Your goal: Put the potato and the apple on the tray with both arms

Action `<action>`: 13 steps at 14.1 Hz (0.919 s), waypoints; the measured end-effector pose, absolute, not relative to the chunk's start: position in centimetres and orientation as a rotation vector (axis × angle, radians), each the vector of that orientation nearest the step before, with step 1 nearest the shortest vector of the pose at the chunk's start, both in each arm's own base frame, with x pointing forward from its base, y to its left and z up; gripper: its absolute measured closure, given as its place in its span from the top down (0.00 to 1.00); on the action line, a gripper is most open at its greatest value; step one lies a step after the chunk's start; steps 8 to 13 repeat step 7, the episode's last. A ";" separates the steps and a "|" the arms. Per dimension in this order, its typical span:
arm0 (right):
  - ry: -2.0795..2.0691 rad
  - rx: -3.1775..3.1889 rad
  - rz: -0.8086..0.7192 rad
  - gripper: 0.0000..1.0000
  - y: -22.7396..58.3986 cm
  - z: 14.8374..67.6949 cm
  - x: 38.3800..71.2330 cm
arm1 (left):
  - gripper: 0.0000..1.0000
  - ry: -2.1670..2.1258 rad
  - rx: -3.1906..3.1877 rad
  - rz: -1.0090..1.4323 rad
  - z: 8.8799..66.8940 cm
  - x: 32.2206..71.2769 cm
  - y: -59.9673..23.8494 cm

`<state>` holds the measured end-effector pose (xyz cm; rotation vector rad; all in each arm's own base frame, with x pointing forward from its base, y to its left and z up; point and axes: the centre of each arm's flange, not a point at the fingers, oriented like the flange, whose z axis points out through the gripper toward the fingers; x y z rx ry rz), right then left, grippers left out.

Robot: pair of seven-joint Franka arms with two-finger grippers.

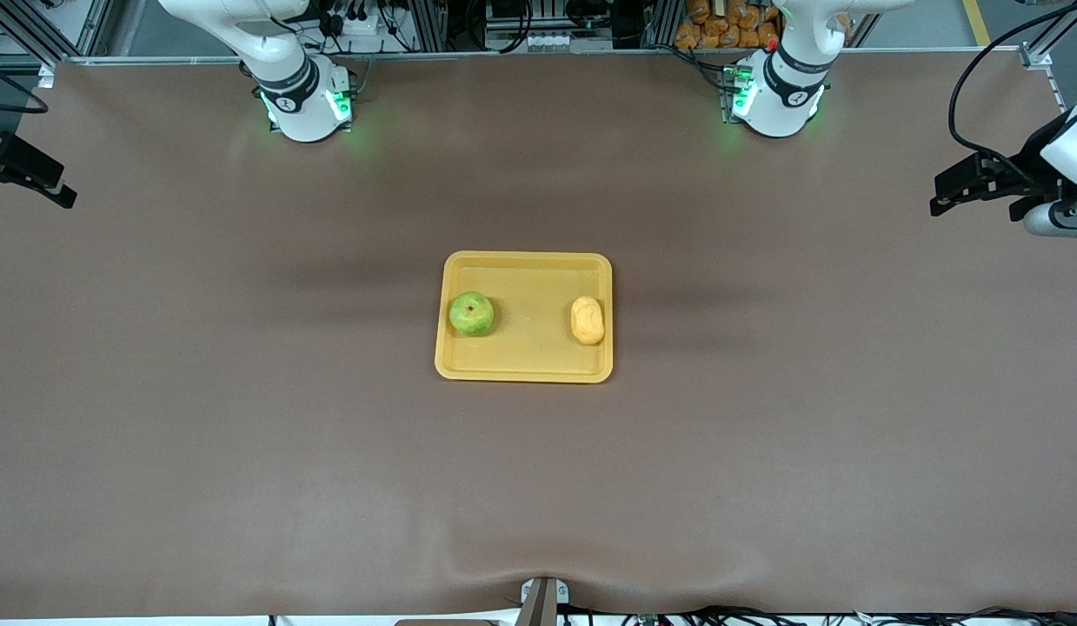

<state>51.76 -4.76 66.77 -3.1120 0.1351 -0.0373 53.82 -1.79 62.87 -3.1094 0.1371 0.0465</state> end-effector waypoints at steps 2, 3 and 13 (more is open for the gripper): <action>0.132 -3.113 -0.027 1.00 -4.7 66.4 52.0 | 1.00 0.137 -3.109 0.047 62.9 53.8 -1.8; 0.130 -3.114 -0.020 1.00 -4.6 66.2 52.2 | 1.00 0.137 -3.109 0.047 62.9 53.8 -1.8; 0.128 -3.116 -0.011 1.00 -4.5 65.9 52.8 | 1.00 0.137 -3.109 0.047 62.9 53.8 -1.8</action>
